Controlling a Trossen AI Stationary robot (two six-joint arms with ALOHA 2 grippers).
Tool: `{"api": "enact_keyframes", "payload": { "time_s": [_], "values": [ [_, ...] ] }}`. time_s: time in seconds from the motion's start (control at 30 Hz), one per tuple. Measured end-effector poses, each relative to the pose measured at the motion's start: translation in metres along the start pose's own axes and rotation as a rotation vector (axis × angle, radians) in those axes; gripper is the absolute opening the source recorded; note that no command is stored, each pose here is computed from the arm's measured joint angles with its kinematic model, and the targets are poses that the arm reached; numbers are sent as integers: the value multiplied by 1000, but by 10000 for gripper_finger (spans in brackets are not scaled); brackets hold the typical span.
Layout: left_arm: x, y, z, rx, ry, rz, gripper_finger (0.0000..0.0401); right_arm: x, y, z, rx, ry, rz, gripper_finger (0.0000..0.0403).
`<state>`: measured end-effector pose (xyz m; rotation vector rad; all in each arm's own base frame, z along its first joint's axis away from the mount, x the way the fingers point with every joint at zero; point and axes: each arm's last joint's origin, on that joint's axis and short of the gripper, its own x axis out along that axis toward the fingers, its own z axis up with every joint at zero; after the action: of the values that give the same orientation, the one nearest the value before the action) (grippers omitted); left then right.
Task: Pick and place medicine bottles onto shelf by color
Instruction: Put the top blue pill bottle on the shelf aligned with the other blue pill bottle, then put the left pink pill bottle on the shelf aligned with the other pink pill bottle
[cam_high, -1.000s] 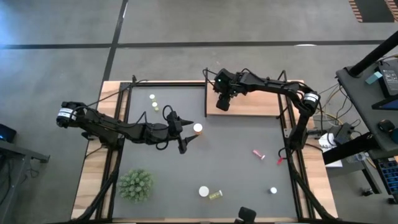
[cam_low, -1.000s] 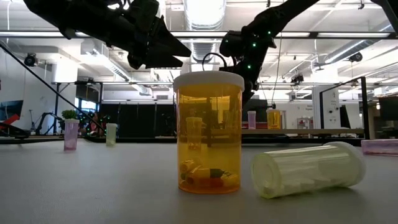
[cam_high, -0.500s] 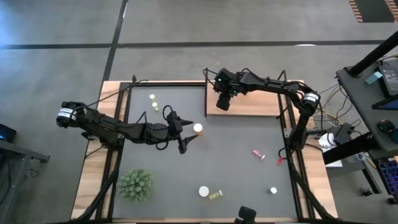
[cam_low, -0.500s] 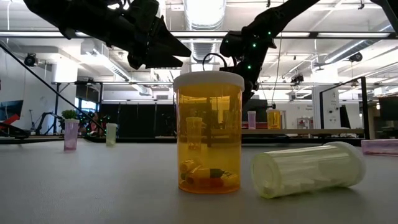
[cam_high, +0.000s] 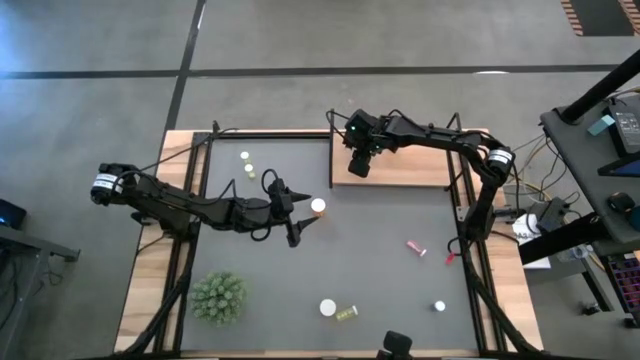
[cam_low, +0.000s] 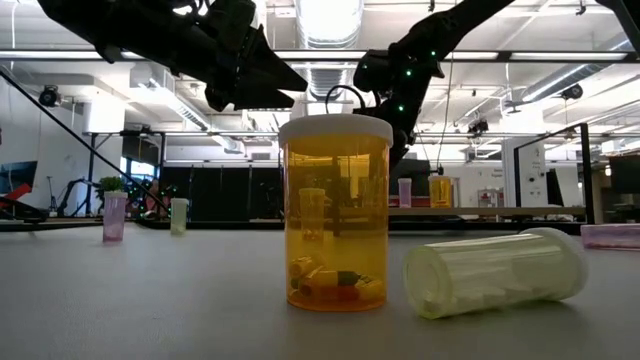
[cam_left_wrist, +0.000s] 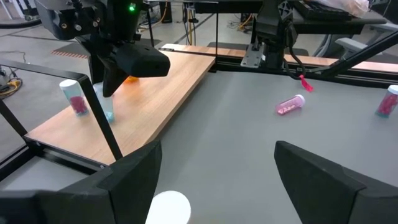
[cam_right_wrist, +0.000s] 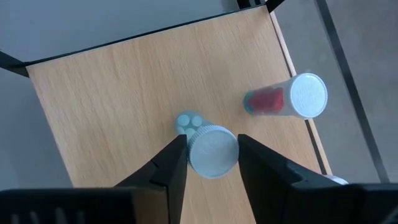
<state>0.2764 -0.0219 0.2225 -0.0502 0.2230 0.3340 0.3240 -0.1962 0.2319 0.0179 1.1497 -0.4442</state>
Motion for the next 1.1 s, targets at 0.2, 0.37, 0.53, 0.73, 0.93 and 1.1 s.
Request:
{"api": "enact_keyframes", "payload": {
  "time_s": [0.2, 0.37, 0.53, 0.73, 0.93, 1.1],
  "values": [
    [0, 0, 0, 0, 0, 0, 295, 0, 0, 0, -1, 4, 1, 137],
    [0, 0, 0, 0, 0, 0, 295, 0, 0, -1, 0, 8, 1, 144],
    [0, 0, 0, 0, 0, 0, 295, 0, 0, -1, 1, 8, -3, 150],
    [0, 0, 0, 0, 0, 1, 295, 0, -2, -1, 2, 25, -67, 151],
    [0, 0, 0, 0, 0, 0, 295, -6, -3, -2, 29, 18, -68, 149],
    [0, 0, 0, 0, 1, 0, 295, -18, -4, -3, 34, 8, -68, 148]
  ]
}}
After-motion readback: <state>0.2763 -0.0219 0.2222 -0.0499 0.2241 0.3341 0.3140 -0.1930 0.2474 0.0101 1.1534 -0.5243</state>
